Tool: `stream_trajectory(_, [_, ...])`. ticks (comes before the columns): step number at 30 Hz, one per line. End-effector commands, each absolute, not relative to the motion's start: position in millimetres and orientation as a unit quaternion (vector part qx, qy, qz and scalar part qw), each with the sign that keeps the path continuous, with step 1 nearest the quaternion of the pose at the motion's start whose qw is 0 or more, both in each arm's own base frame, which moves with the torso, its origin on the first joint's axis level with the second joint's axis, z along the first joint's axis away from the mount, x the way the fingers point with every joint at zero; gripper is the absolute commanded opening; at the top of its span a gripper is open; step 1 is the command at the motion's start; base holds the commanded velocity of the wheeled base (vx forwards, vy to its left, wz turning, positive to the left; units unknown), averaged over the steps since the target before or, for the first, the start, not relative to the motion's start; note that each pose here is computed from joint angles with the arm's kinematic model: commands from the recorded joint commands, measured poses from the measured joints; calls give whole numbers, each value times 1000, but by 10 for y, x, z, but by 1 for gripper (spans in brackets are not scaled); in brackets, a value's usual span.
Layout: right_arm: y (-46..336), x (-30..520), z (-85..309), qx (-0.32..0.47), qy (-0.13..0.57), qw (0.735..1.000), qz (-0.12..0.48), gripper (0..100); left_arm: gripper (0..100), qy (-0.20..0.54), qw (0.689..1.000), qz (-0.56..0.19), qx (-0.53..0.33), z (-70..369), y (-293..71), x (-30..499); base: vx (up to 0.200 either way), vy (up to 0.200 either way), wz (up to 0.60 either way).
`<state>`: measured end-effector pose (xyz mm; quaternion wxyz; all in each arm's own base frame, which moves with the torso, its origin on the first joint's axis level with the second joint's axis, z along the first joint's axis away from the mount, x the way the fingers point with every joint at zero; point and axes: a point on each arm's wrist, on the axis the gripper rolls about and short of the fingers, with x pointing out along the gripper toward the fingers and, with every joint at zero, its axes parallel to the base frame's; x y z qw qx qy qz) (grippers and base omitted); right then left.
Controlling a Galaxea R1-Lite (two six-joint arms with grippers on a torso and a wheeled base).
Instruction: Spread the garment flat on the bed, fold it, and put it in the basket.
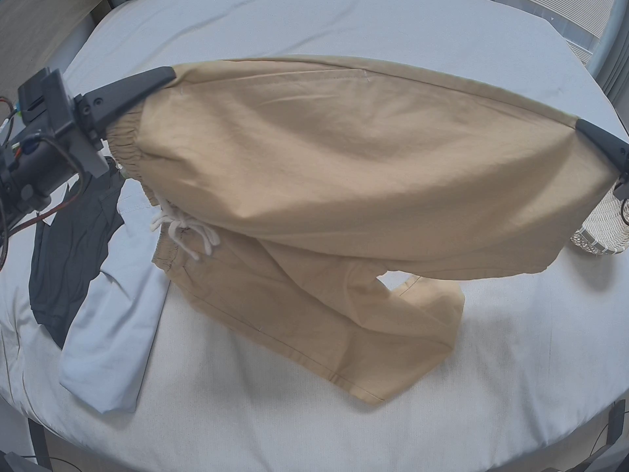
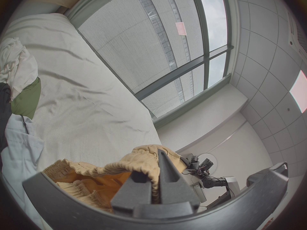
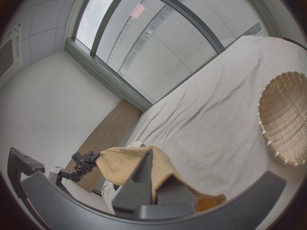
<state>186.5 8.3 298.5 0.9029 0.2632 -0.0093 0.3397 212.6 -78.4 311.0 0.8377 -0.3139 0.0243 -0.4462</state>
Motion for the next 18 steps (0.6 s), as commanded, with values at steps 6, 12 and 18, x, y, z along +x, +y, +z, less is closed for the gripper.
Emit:
stream_trajectory(6, [75, 2388, 2822, 281, 27, 905, 318, 0, 0, 11, 847, -423, -322, 2890, -926, 2689, 0, 0, 0])
stream_trajectory(12, [61, 2594, 2759, 282, 29, 906, 313, 0, 0, -4, 851, -416, -320, 2880, -909, 2909, 0, 0, 0])
stream_trajectory(18, [57, 2857, 2718, 283, 19, 910, 303, 0, 0, -6, 857, -404, -320, 2829, -882, 3152, 0, 0, 0])
